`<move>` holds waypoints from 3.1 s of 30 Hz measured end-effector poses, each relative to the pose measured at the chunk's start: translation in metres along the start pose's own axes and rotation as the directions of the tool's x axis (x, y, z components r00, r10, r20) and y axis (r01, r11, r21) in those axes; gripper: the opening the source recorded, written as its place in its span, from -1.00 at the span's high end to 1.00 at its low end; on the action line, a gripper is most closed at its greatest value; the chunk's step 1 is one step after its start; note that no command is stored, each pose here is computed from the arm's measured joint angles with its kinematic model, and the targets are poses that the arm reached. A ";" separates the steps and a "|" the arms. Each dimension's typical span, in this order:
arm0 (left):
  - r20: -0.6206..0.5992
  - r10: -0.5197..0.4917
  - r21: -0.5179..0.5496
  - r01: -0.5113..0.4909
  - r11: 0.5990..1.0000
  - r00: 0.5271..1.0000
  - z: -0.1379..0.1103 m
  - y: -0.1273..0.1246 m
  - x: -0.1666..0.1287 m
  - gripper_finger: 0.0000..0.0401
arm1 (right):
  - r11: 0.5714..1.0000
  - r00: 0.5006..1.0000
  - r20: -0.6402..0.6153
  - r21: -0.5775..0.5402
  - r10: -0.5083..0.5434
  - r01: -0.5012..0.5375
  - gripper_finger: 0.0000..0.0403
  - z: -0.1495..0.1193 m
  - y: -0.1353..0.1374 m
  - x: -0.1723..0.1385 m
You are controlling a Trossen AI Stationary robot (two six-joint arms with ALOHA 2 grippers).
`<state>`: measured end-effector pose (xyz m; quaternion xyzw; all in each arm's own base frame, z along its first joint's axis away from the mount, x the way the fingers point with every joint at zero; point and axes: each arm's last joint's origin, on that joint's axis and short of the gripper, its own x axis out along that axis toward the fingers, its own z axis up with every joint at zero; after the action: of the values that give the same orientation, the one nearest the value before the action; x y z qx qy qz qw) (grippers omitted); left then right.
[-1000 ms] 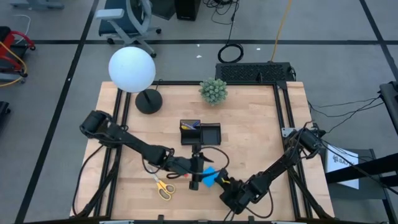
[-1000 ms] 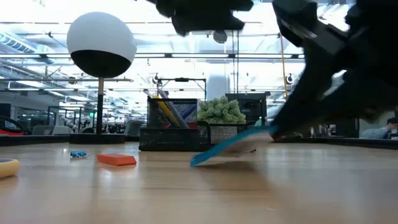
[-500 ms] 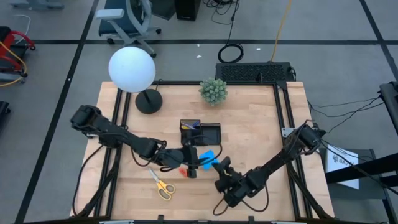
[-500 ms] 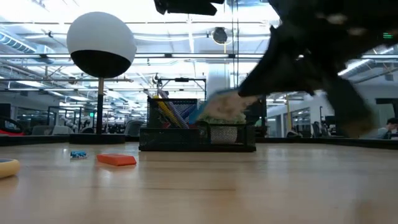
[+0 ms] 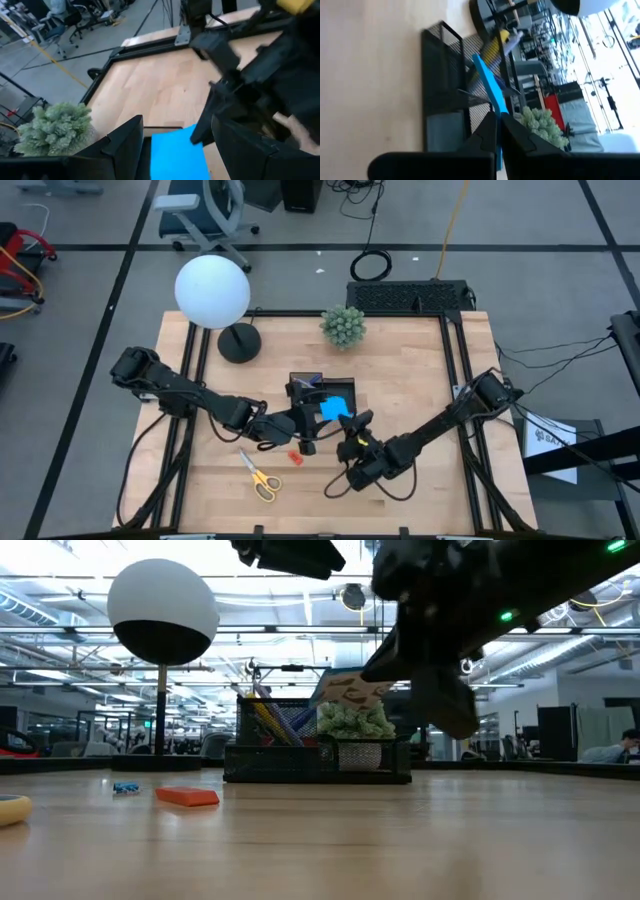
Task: Pick and place office supplies into organizer
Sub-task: Put the sticky notes into the desk organizer, then put the scissor into the desk organizer
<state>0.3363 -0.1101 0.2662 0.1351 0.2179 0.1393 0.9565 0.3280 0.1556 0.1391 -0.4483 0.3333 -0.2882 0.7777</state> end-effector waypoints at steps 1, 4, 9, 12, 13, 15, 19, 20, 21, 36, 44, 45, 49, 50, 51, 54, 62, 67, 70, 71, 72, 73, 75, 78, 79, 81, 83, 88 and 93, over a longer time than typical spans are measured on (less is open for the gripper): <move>0.002 0.004 -0.005 -0.004 1.000 1.000 0.000 0.000 0.000 -0.21 | 1.000 1.000 -0.011 0.003 -0.004 0.004 1.00 -0.001 -0.001 0.004; -0.001 0.003 -0.002 -0.003 1.000 1.000 0.000 0.000 0.000 -0.21 | 0.999 0.999 -0.043 0.035 -0.017 0.019 1.00 -0.004 -0.004 0.016; -0.009 -0.001 0.017 0.001 1.000 1.000 -0.001 -0.001 -0.001 -0.21 | 0.998 0.996 -0.080 0.060 -0.025 0.030 1.00 -0.015 -0.004 0.027; -0.006 -0.005 0.027 0.005 1.000 1.000 -0.001 -0.002 -0.002 -0.21 | 0.996 0.995 -0.094 0.086 -0.025 0.033 1.00 -0.020 -0.003 0.030; -0.006 -0.005 0.028 0.005 1.000 1.000 -0.001 -0.002 -0.002 -0.21 | 0.996 0.995 -0.097 0.082 -0.026 0.034 1.00 -0.022 -0.003 0.031; -0.006 -0.005 0.027 0.006 1.000 1.000 -0.001 -0.002 -0.002 -0.21 | 0.996 0.995 -0.101 0.082 -0.027 0.035 1.00 -0.023 -0.003 0.032; -0.004 -0.004 0.029 0.005 1.000 1.000 -0.001 -0.002 -0.002 -0.21 | 0.995 0.993 -0.115 0.097 -0.028 0.040 1.00 -0.027 -0.003 0.036; -0.004 -0.005 0.029 0.005 1.000 1.000 -0.001 -0.002 -0.002 -0.21 | 0.993 0.992 -0.120 0.108 -0.030 0.043 1.00 -0.029 -0.003 0.038; -0.004 -0.005 0.029 0.005 1.000 1.000 -0.001 -0.002 -0.002 -0.21 | 0.992 0.992 -0.126 0.115 -0.030 0.045 1.00 -0.031 -0.002 0.039; -0.004 -0.005 0.036 0.005 0.999 1.000 -0.001 -0.002 -0.002 -0.21 | 0.986 0.993 -0.118 0.166 0.016 0.003 1.00 -0.037 0.000 0.051; -0.004 -0.005 0.036 0.005 0.999 1.000 0.000 -0.002 -0.002 -0.21 | 0.984 0.988 -0.132 0.171 0.080 -0.057 1.00 -0.042 0.006 0.059; -0.004 -0.005 0.036 0.005 0.999 1.000 0.000 -0.002 -0.002 -0.21 | 0.982 0.987 -0.132 0.177 0.091 -0.066 1.00 -0.042 0.007 0.060; -0.004 -0.005 0.036 0.005 0.999 1.000 -0.001 -0.002 -0.002 -0.21 | 0.972 0.982 -0.133 0.207 0.137 -0.107 0.94 -0.043 0.007 0.064; -0.004 -0.005 0.036 0.005 0.999 1.000 -0.001 -0.002 -0.002 -0.21 | 0.970 0.980 -0.134 0.213 0.145 -0.115 0.91 -0.044 0.007 0.066; -0.004 -0.005 0.036 0.005 0.999 1.000 -0.001 -0.002 -0.002 -0.21 | 0.970 0.980 -0.135 0.214 0.147 -0.116 0.88 -0.044 0.007 0.066; -0.004 -0.005 0.036 0.005 0.999 1.000 -0.001 -0.002 -0.002 -0.21 | 0.972 0.980 -0.134 0.201 0.148 -0.120 0.80 -0.043 0.007 0.066; -0.005 -0.005 0.052 0.005 0.999 1.000 -0.001 -0.002 -0.002 -0.21 | 0.973 0.977 -0.126 0.179 0.172 -0.148 0.66 -0.043 0.007 0.065; -0.006 -0.002 0.054 0.002 0.999 1.000 -0.001 -0.001 -0.001 -0.21 | 0.975 0.975 -0.113 0.136 0.191 -0.175 0.51 -0.041 0.006 0.057; -0.008 0.003 0.052 -0.002 0.999 1.000 -0.001 0.000 0.000 -0.21 | 0.972 0.976 -0.095 0.146 0.198 -0.183 0.40 -0.039 0.003 0.052; -0.008 0.005 0.051 -0.004 0.999 1.000 -0.001 0.001 0.000 -0.21 | 0.972 0.976 -0.088 0.151 0.197 -0.183 0.36 -0.037 0.001 0.050; -0.008 0.005 0.051 -0.005 0.999 1.000 -0.001 0.001 0.000 -0.21 | 0.971 0.977 -0.083 0.151 0.198 -0.184 0.32 -0.037 0.001 0.049; -0.009 0.006 0.050 -0.006 0.999 1.000 -0.001 0.002 0.001 -0.21 | 0.971 0.977 -0.080 0.150 0.198 -0.185 0.29 -0.036 0.001 0.047; -0.009 0.006 0.050 -0.006 0.999 1.000 -0.001 0.002 0.001 -0.21 | 0.972 0.977 -0.074 0.144 0.200 -0.188 0.23 -0.036 0.002 0.044; -0.009 0.006 0.050 -0.006 0.999 1.000 -0.001 0.002 0.001 -0.21 | 0.972 0.978 -0.062 0.141 0.197 -0.187 0.18 -0.034 0.004 0.040; -0.009 0.006 0.050 -0.006 0.999 1.000 -0.001 0.002 0.001 -0.21 | 0.972 0.978 -0.058 0.138 0.199 -0.190 0.17 -0.034 0.005 0.038; -0.009 0.006 0.050 -0.006 0.999 1.000 -0.001 0.002 0.001 -0.21 | 0.973 0.979 -0.050 0.132 0.196 -0.188 0.16 -0.033 0.006 0.034; -0.009 0.006 0.049 -0.006 0.999 1.000 -0.001 0.002 0.001 -0.21 | 0.972 0.980 -0.037 0.136 0.198 -0.191 0.17 -0.031 0.004 0.030; -0.009 0.006 0.050 -0.006 0.999 1.000 -0.001 0.001 0.001 -0.21 | 0.966 0.979 -0.003 0.162 0.203 -0.200 0.22 -0.026 -0.008 0.020; -0.018 -0.001 0.058 0.002 0.998 1.000 0.000 0.001 -0.004 -0.21 | 0.952 0.972 0.043 0.196 0.232 -0.236 0.24 -0.021 -0.026 0.007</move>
<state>0.3326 -0.1100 0.2676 0.1615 0.2303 0.1334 0.9503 0.3124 0.1286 0.1528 -0.3280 0.3457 -0.2219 0.8507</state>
